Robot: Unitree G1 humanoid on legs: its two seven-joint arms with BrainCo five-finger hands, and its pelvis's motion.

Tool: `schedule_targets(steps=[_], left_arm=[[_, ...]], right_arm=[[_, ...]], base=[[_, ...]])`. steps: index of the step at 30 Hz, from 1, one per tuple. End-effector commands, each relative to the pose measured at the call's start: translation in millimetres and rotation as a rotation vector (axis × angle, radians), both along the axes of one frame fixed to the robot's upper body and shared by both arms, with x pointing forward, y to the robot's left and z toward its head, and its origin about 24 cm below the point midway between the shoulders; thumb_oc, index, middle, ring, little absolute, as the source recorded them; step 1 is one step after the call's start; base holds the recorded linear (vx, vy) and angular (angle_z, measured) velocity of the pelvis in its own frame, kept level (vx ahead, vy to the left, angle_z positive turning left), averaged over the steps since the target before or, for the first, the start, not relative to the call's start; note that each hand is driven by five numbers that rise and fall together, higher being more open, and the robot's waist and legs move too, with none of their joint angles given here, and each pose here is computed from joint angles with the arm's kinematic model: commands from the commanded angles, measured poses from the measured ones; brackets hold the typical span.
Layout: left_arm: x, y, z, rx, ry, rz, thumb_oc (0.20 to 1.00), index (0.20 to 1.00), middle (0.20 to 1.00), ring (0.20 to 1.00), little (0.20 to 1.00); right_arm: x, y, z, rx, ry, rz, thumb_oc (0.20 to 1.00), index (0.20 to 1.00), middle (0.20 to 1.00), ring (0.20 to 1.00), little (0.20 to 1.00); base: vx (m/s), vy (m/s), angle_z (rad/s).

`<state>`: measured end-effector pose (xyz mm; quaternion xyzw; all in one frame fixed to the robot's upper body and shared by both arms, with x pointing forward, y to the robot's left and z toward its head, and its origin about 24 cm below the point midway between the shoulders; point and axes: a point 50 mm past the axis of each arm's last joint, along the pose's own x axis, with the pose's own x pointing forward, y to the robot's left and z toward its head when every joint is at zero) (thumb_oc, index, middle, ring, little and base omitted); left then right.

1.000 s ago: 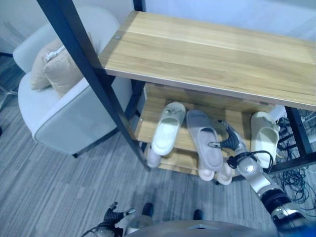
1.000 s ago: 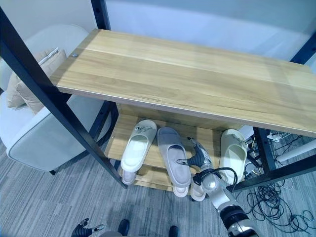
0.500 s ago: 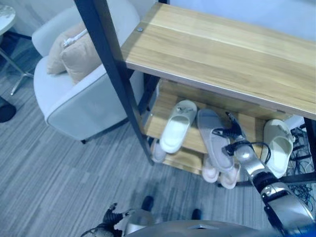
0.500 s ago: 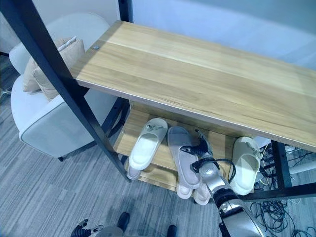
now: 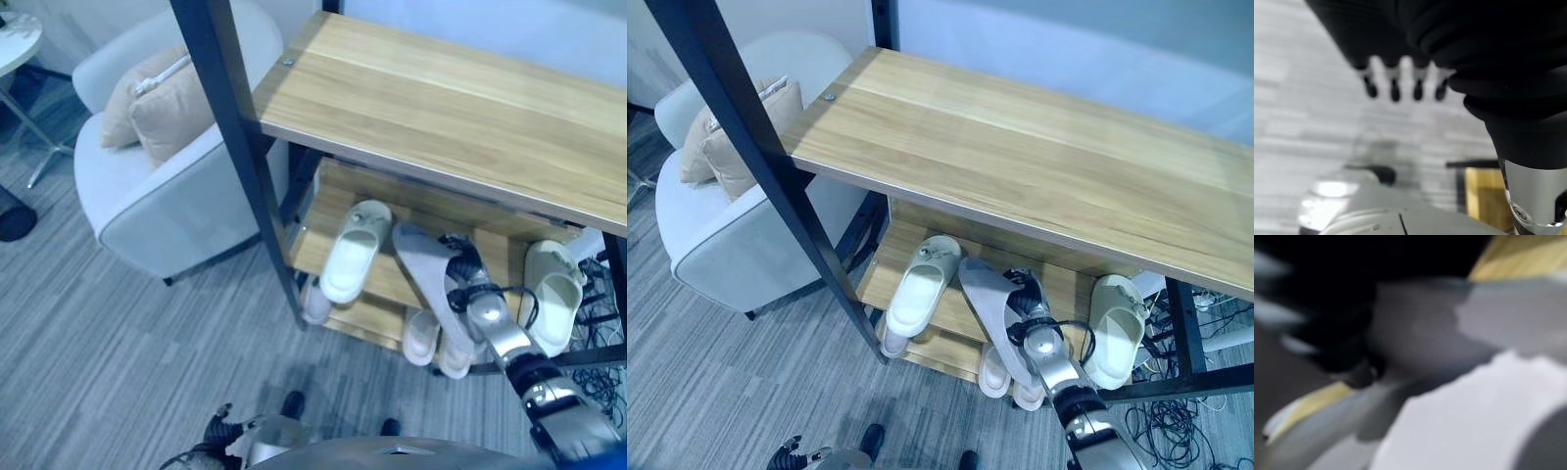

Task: Arrange the slippers neatly on the shoe rack.

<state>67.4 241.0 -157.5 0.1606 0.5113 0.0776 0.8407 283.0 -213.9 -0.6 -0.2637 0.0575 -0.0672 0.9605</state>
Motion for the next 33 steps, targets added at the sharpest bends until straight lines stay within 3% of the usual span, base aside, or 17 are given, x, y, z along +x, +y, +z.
schedule_targets(steps=[1,11,16,21,25,33], left_arm=[[2.7,-11.0,-4.6,-0.009,0.034,-0.043,1.000,1.000,1.000,1.000,1.000],[15.2,-7.1,-0.4,-0.026,-0.047,0.080,1.000,1.000,1.000,1.000,1.000],[22.2,15.2,10.7,-0.036,-0.203,0.344,1.000,1.000,1.000,1.000,1.000],[47.5,30.1,30.3,-0.048,-0.413,0.459,1.000,1.000,1.000,1.000,1.000],[100.2,28.8,69.4,-0.080,-0.707,0.420,1.000,1.000,1.000,1.000,1.000],[141.0,26.3,102.2,-0.168,-0.913,0.482,1.000,1.000,1.000,1.000,1.000]], right_arm=[[0.8,-14.7,30.9,-0.058,-0.157,0.014,0.200,0.200,0.200,0.200,0.200],[-61.9,7.2,40.1,0.036,-0.232,0.172,0.200,0.200,0.200,0.200,0.200],[-81.6,20.4,48.7,-0.035,-0.233,0.333,0.200,0.200,0.200,0.200,0.200],[-91.8,12.9,40.7,-0.073,-0.179,0.336,0.200,0.200,0.200,0.200,0.200],[-99.6,-8.2,38.6,-0.086,-0.156,0.262,0.200,0.200,0.200,0.200,0.200],[-78.8,6.9,60.6,-0.167,-0.236,0.397,0.200,0.200,0.200,0.200,0.200]], base=[[-0.04,0.003,-0.08],[-0.04,-0.011,-0.12],[-0.04,-0.075,-0.30],[-0.10,-0.134,0.07],[-0.21,-0.146,0.74],[-0.11,0.052,0.46]])
